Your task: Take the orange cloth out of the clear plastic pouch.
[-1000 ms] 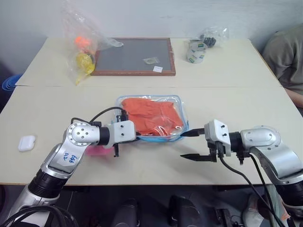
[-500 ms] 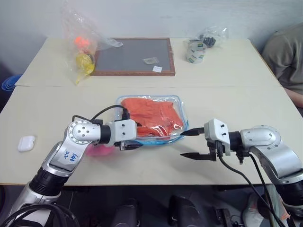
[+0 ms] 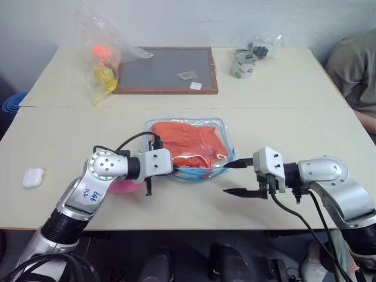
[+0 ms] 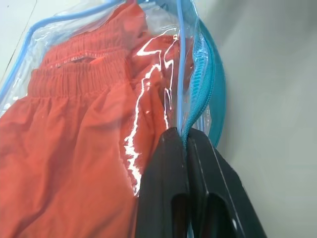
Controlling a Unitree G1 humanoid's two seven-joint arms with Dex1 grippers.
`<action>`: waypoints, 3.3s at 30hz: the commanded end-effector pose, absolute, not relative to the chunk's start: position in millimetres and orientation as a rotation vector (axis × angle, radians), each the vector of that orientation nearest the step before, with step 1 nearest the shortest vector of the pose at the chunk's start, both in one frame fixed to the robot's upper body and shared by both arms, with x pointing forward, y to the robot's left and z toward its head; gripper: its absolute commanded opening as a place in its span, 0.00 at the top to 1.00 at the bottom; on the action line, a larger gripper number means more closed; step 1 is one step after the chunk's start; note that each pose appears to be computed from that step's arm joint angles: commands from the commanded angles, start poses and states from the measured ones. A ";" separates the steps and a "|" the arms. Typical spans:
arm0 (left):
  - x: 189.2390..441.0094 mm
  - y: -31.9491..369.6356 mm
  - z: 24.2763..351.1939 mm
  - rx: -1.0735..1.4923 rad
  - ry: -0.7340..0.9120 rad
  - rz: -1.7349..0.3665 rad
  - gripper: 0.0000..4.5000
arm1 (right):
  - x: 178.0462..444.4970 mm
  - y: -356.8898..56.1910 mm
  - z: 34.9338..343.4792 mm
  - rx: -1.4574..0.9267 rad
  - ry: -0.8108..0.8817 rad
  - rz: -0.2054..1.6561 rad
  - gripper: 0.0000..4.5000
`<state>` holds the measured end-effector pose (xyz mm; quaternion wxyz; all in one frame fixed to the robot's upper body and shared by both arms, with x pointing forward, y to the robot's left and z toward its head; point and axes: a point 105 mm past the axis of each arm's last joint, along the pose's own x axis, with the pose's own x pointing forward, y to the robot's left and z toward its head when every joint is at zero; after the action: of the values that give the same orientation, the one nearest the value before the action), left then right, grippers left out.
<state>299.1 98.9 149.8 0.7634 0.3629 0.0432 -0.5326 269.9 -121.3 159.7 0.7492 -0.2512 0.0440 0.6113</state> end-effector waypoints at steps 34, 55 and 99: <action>279.9 79.3 163.5 0.630 -0.013 -1.035 1.00 | 315.5 -49.7 134.7 -1.069 -0.300 0.995 0.11; 289.1 76.7 169.4 0.613 -0.041 -1.009 1.00 | 363.6 -5.1 91.5 -1.277 -0.343 0.979 0.40; 327.2 102.3 164.6 0.665 -0.036 -0.841 1.00 | 236.2 -85.8 176.5 -0.522 0.064 1.676 1.00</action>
<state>325.9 104.8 146.4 0.8562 0.3141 0.0152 -0.4098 241.0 -94.6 179.6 0.6482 -0.2237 0.0324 0.7271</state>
